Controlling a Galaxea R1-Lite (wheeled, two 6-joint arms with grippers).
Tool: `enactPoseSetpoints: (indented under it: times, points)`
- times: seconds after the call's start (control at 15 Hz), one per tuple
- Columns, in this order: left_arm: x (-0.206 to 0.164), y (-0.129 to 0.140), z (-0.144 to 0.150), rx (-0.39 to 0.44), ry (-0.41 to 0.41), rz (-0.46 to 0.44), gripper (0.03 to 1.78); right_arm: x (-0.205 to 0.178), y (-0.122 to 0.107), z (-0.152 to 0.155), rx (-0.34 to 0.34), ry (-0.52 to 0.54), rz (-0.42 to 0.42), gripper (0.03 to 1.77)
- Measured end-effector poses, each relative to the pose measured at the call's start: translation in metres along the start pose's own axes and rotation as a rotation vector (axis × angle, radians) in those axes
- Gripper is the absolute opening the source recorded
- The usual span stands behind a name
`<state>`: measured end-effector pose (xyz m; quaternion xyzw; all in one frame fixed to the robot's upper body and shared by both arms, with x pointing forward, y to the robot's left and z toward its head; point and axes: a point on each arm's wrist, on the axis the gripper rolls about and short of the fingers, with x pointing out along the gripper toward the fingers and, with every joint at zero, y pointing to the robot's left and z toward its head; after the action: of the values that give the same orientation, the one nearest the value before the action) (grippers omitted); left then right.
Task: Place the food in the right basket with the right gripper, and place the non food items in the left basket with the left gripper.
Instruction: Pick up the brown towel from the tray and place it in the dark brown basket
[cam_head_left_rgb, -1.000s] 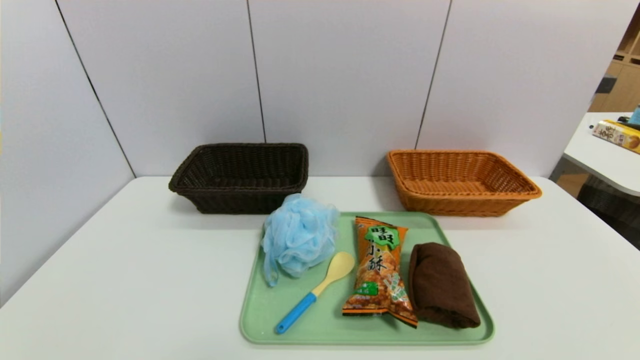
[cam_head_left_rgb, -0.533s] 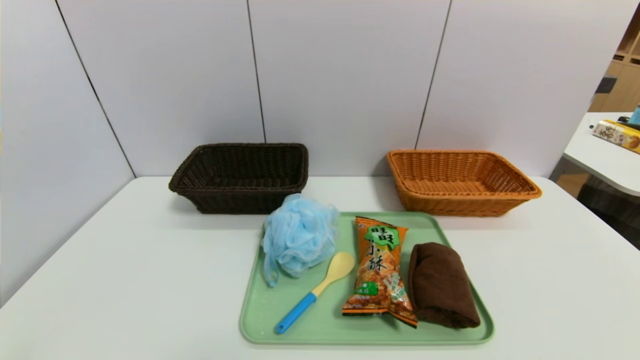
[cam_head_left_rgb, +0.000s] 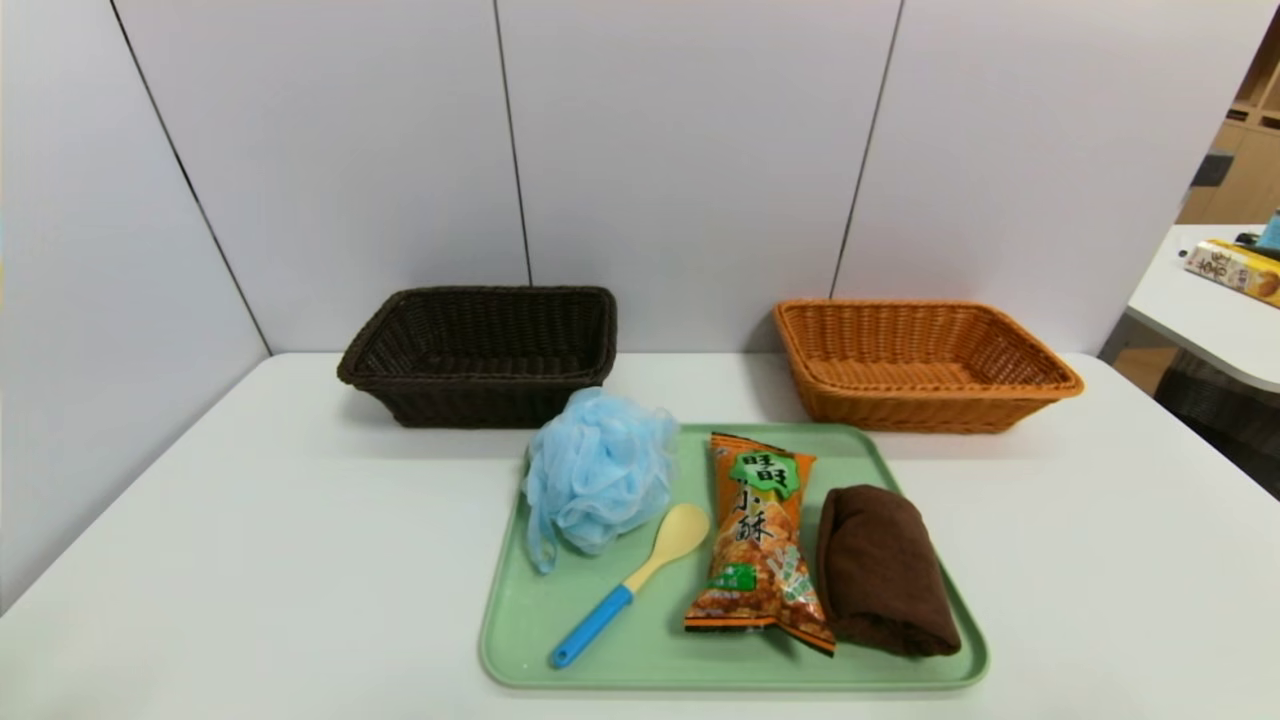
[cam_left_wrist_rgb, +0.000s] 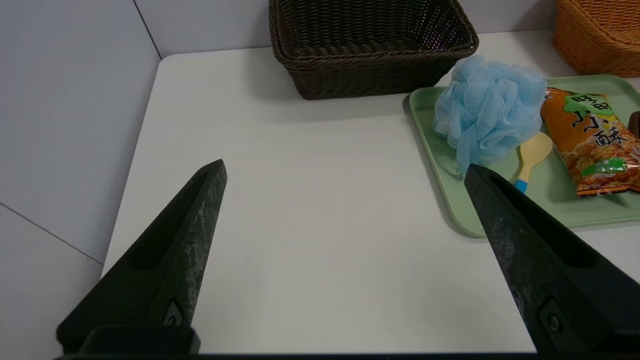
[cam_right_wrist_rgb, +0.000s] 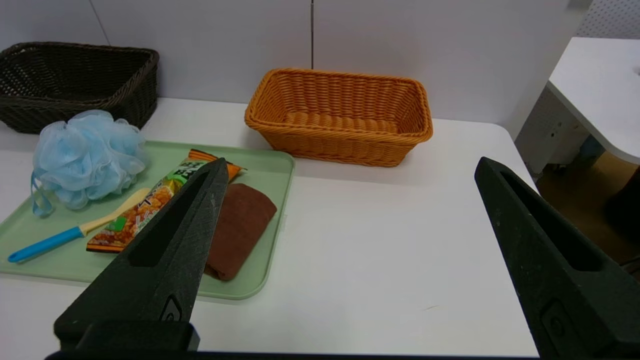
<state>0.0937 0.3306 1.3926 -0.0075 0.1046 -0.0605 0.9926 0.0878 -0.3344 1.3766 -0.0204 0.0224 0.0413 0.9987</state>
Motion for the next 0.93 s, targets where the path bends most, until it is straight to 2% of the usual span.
enactPoseSetpoints:
  times: [0.33,0.73,0.93]
  points:
    - [0.038,0.003,0.015,-0.024,0.140,-0.040,1.69,0.034,-0.002,0.011,0.011,0.098,0.048,1.70]
    - [0.073,-0.007,0.016,-0.048,0.271,-0.165,1.69,0.070,0.007,0.009,0.028,0.215,0.213,1.70]
    - [0.088,-0.020,0.013,-0.077,0.336,-0.186,1.69,0.085,0.017,0.006,0.038,0.270,0.265,1.70]
